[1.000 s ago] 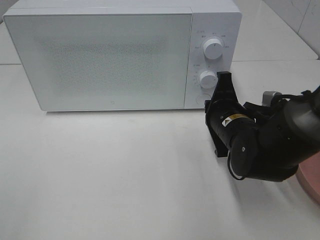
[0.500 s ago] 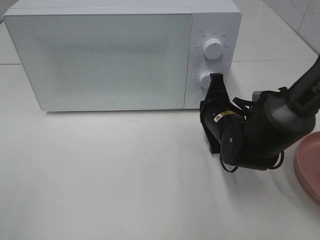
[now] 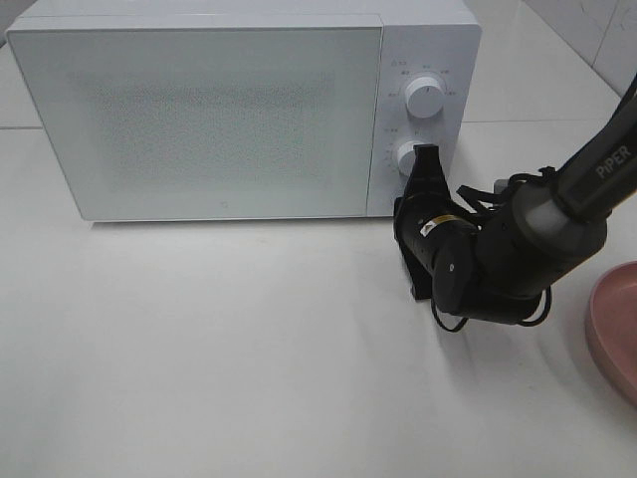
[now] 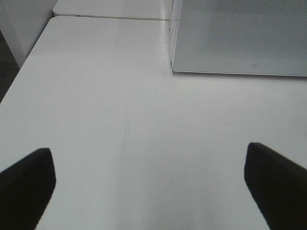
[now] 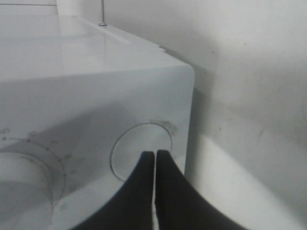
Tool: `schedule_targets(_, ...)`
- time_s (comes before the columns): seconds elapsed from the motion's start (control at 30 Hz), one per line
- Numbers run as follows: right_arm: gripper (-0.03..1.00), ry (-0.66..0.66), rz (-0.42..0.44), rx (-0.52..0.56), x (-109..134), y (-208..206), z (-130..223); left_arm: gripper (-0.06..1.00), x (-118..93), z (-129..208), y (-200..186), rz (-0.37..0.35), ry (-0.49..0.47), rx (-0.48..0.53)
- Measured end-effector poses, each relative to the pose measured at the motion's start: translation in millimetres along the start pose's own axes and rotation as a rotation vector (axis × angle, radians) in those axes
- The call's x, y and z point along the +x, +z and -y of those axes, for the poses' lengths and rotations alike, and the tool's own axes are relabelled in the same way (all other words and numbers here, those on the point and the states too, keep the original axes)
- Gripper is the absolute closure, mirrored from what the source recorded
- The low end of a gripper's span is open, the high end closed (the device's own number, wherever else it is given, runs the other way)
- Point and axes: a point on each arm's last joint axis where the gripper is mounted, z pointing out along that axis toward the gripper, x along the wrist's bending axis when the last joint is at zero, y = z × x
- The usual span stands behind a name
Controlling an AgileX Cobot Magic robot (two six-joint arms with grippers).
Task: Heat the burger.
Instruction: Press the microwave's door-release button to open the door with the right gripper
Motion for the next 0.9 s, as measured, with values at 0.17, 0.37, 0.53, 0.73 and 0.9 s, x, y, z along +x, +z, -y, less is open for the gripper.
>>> schedule_targets(0.17, 0.96, 0.015, -0.018, -0.024, 1, 0, -2, -0.05, 0, 0, 0, 0.000, 0.000, 0.000)
schedule_targets(0.37, 0.96, 0.017, -0.033, -0.031, 1, 5, -1, -0.05, 0, 0, 0, 0.000, 0.000, 0.000)
schedule_targets(0.53, 0.96, 0.021, -0.049, -0.036, 1, 8, 0, -0.05, 0, 0, 0, 0.000, 0.000, 0.000)
schedule_targets(0.73, 0.96, 0.021, -0.070, -0.048, 0, 9, 0, -0.05, 0, 0, 0, 0.000, 0.000, 0.000)
schedule_targets(0.9, 0.96, 0.027, -0.079, -0.055, 1, 11, 1, -0.05, 0, 0, 0, 0.000, 0.000, 0.000)
